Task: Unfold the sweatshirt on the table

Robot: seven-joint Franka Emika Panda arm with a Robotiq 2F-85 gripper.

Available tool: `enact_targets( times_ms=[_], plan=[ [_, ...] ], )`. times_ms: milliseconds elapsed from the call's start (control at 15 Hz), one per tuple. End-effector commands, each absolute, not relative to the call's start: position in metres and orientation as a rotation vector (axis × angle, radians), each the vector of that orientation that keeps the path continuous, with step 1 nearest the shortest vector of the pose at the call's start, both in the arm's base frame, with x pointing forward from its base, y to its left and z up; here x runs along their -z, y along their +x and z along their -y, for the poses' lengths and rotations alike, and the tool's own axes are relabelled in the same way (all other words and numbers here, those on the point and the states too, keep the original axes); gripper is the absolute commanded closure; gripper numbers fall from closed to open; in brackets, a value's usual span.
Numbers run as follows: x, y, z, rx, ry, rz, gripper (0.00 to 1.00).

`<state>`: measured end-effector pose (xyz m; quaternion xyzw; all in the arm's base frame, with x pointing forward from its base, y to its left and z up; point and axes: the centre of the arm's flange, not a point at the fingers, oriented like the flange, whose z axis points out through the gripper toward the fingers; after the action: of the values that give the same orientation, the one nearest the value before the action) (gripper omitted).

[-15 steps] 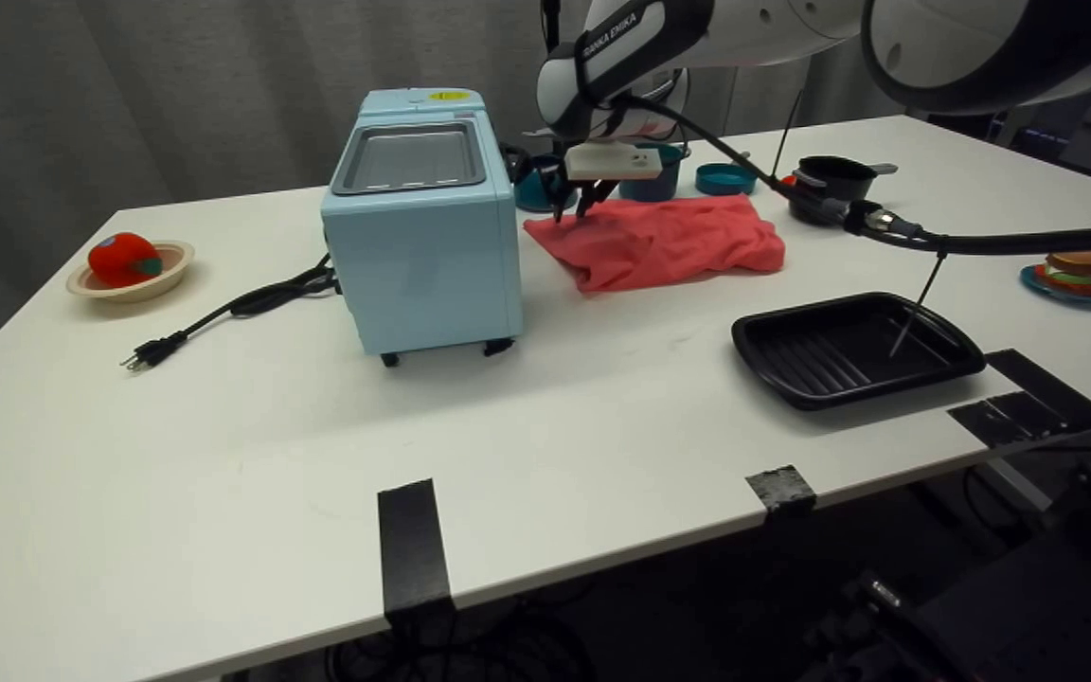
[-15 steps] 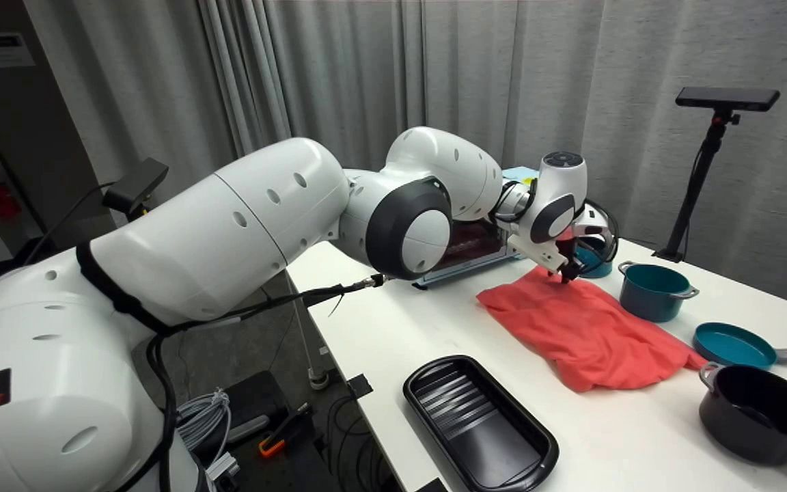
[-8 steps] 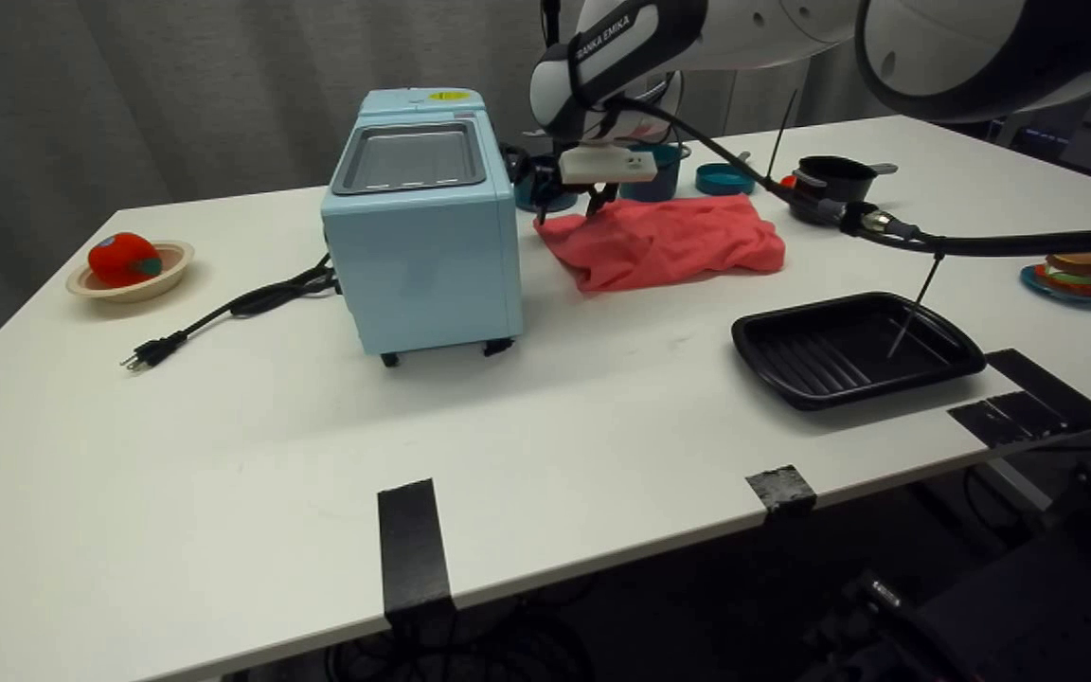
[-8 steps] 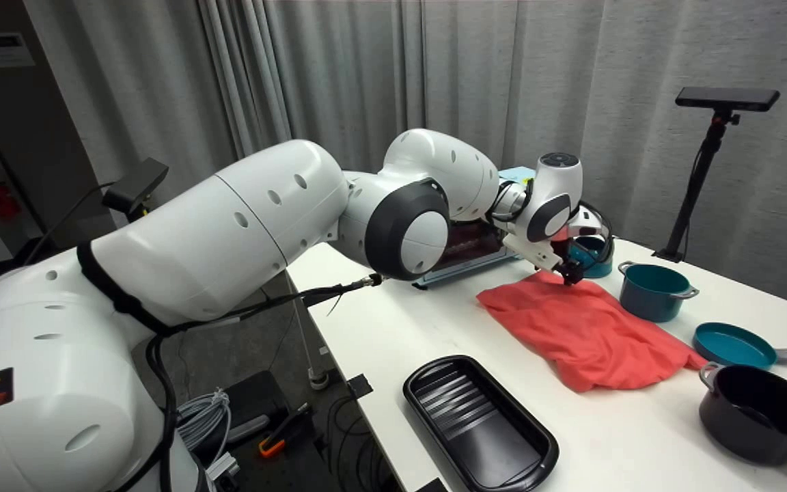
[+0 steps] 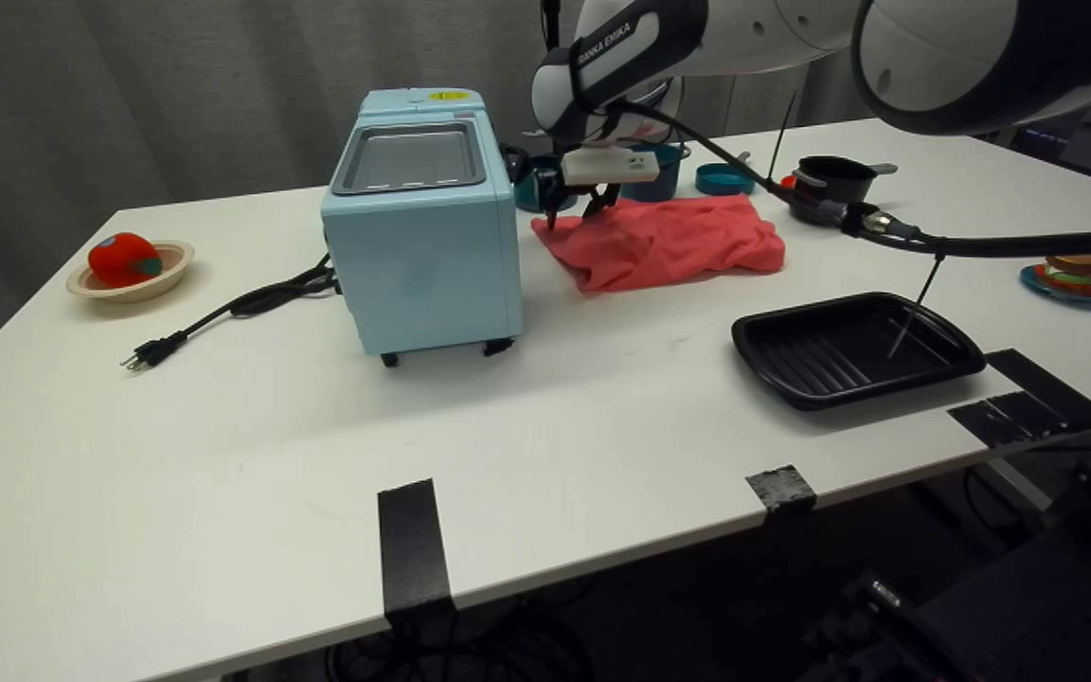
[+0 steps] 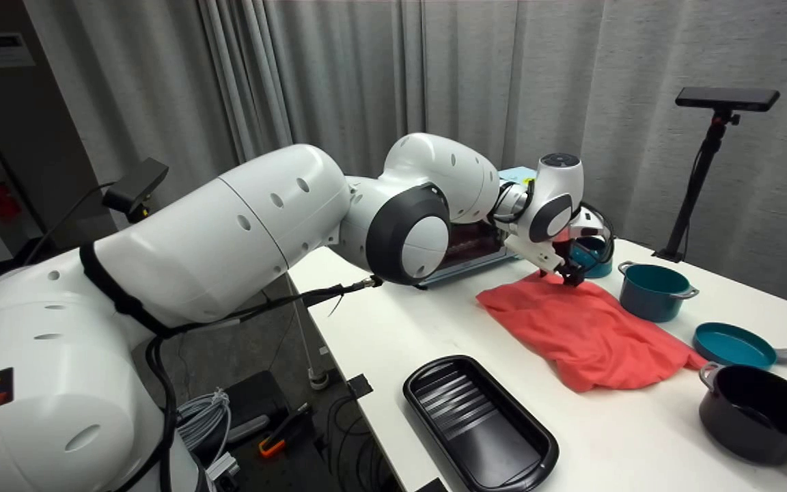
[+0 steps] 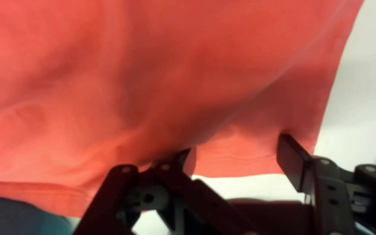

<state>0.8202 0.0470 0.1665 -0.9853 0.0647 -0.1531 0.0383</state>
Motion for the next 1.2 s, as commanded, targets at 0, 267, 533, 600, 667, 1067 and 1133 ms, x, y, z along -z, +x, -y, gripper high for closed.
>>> enact_targets(
  times_ms=[0,267,533,600,667,1067,1133],
  plan=[
    [-0.156,0.842,-0.049,0.469,-3.051,-0.242,0.63],
    [-0.157,0.841,-0.051,0.476,-3.037,-0.287,0.93],
    [-0.164,0.842,-0.052,0.509,-3.014,-0.301,1.00],
    [-0.164,0.842,-0.052,0.526,-3.007,-0.294,0.99],
    [-0.163,0.844,-0.052,0.553,-2.992,-0.287,1.00],
    [-0.242,0.816,-0.024,0.712,-2.911,-0.302,0.99],
    [-0.257,0.814,-0.019,0.704,-2.909,-0.319,0.99]
  ],
)
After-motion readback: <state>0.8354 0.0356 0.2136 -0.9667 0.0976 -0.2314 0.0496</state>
